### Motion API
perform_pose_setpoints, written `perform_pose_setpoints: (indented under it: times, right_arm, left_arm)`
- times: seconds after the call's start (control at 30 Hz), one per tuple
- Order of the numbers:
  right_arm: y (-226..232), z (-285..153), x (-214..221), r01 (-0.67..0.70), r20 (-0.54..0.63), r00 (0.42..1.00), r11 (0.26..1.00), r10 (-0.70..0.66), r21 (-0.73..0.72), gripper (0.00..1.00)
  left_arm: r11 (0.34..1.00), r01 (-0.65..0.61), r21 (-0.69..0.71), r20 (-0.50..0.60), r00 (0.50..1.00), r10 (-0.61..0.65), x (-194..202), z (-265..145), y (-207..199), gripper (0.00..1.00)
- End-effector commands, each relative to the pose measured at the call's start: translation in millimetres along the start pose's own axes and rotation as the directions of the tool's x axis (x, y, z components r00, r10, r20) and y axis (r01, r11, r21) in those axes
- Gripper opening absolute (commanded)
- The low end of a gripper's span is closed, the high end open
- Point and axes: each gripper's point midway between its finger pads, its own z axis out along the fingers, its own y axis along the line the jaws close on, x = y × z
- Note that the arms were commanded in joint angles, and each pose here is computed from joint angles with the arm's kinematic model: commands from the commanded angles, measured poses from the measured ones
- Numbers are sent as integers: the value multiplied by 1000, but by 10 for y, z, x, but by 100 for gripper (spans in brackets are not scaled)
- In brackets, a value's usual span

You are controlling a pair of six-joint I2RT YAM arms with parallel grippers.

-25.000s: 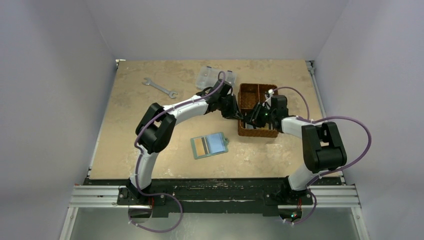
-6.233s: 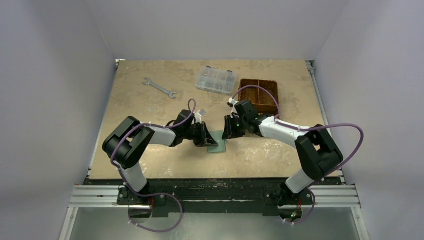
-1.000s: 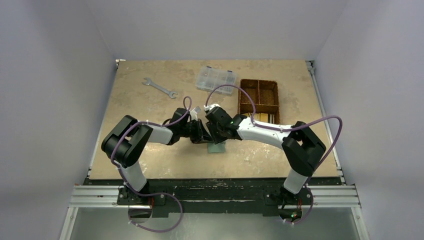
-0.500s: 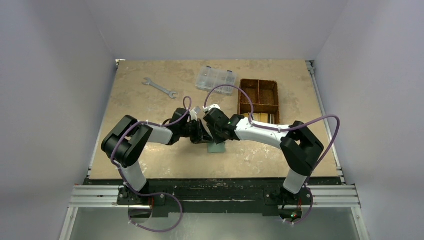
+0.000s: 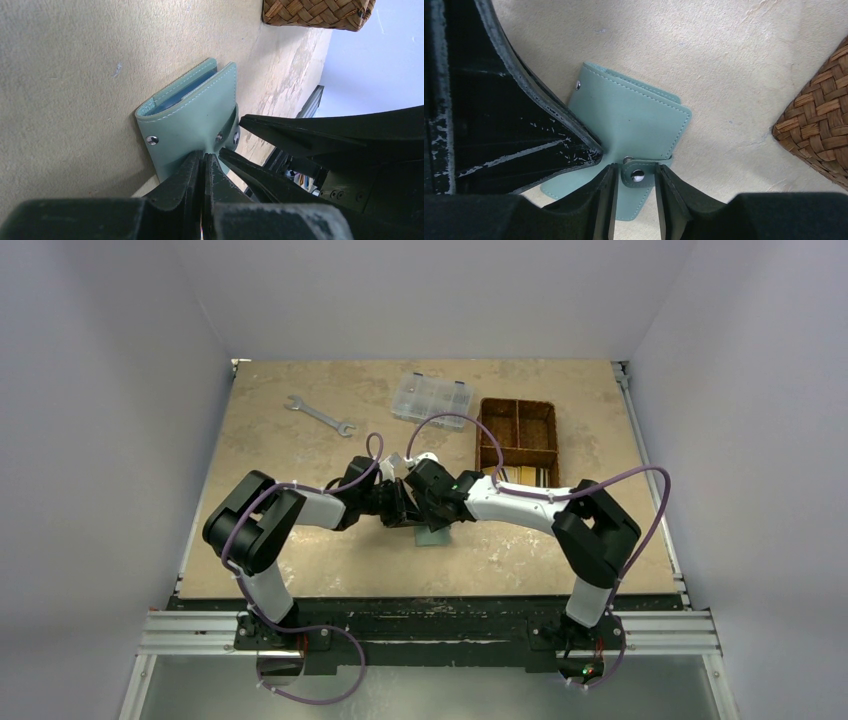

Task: Put the credit cards into the card holder
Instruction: Close the card holder at the center of the board.

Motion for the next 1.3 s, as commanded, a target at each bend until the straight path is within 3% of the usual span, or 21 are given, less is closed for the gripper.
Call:
perform_pose_setpoints:
  times: [0.0, 0.23, 0.43, 0.83, 1.27]
  right_arm:
    - [80, -70, -146, 2, 38, 999, 1000, -1, -21, 42]
    - [66, -58, -140, 3, 39, 999, 1000, -3, 1, 42]
    - [22, -135, -221, -23, 76, 997, 1000, 22, 19, 30]
    - [202, -175, -253, -55, 97, 993, 994, 64, -90, 0]
    - [81, -123, -203, -74, 82, 994, 996, 77, -46, 0]
  left_arm:
    - [999, -10, -33, 3, 1000, 11, 40, -10, 110, 0]
    - [1000, -3, -31, -3, 1000, 3, 63, -7, 123, 0]
    - [1000, -1, -28, -2, 1000, 1, 72, -11, 124, 0]
    - [1000, -1, -20, -4, 1000, 1, 68, -13, 95, 0]
    - [1000, -1, -19, -10, 1000, 1, 79, -9, 105, 0]
